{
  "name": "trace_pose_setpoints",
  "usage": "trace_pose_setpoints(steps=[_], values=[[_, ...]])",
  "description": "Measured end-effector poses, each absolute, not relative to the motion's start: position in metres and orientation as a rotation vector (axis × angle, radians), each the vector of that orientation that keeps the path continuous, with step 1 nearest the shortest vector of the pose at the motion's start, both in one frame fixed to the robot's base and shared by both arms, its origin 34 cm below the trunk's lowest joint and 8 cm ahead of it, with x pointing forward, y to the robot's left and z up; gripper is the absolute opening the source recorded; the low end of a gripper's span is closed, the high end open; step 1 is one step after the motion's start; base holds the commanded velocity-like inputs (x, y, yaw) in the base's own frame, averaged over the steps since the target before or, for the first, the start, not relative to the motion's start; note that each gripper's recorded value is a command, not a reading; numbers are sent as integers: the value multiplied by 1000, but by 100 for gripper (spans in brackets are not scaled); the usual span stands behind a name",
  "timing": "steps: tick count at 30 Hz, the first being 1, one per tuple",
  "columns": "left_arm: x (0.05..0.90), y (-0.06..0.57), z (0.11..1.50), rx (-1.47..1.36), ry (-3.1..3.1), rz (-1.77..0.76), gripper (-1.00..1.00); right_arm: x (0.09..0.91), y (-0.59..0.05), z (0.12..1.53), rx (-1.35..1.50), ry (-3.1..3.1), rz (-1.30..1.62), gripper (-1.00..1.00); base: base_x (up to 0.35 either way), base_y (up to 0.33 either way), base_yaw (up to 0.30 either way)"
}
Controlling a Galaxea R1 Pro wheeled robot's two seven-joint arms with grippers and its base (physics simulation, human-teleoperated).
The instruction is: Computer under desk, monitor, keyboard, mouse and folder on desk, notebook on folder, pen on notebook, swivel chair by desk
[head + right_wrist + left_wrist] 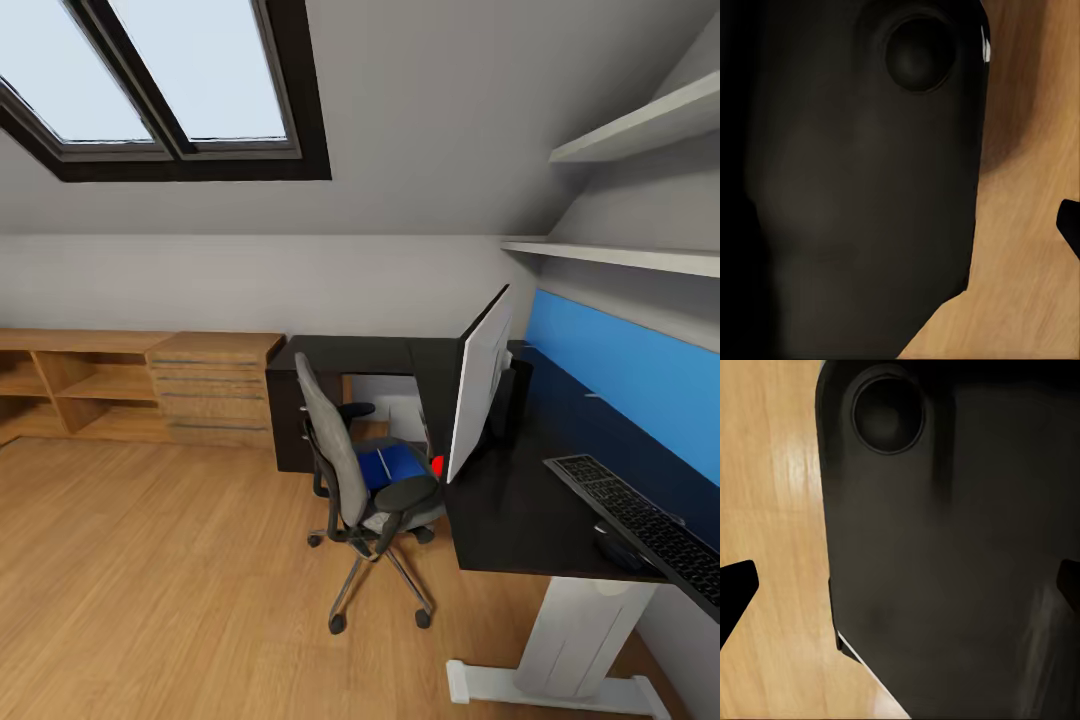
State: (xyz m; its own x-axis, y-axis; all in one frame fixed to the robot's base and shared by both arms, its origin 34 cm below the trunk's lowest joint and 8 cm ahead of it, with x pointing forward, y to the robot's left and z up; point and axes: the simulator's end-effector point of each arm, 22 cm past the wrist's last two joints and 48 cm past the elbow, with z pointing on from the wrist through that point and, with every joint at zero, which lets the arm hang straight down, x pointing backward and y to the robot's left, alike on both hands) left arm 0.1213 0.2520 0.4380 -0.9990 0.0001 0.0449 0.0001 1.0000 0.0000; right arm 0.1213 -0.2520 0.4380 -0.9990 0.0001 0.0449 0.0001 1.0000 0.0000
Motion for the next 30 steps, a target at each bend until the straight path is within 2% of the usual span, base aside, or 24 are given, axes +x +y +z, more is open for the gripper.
trace_pose_setpoints(steps=[12,29,30], values=[[144,204,444,-4,-3144,93,100,158,-232,443,-5,-3179,-38,100,0,0,0],[186,250,469,8,-3235,-3,100,200,-229,471,-14,-3317,-46,100,0,0,0],[196,252,472,8,-3257,-6,100,256,-229,484,-19,-3485,-49,100,0,0,0]])
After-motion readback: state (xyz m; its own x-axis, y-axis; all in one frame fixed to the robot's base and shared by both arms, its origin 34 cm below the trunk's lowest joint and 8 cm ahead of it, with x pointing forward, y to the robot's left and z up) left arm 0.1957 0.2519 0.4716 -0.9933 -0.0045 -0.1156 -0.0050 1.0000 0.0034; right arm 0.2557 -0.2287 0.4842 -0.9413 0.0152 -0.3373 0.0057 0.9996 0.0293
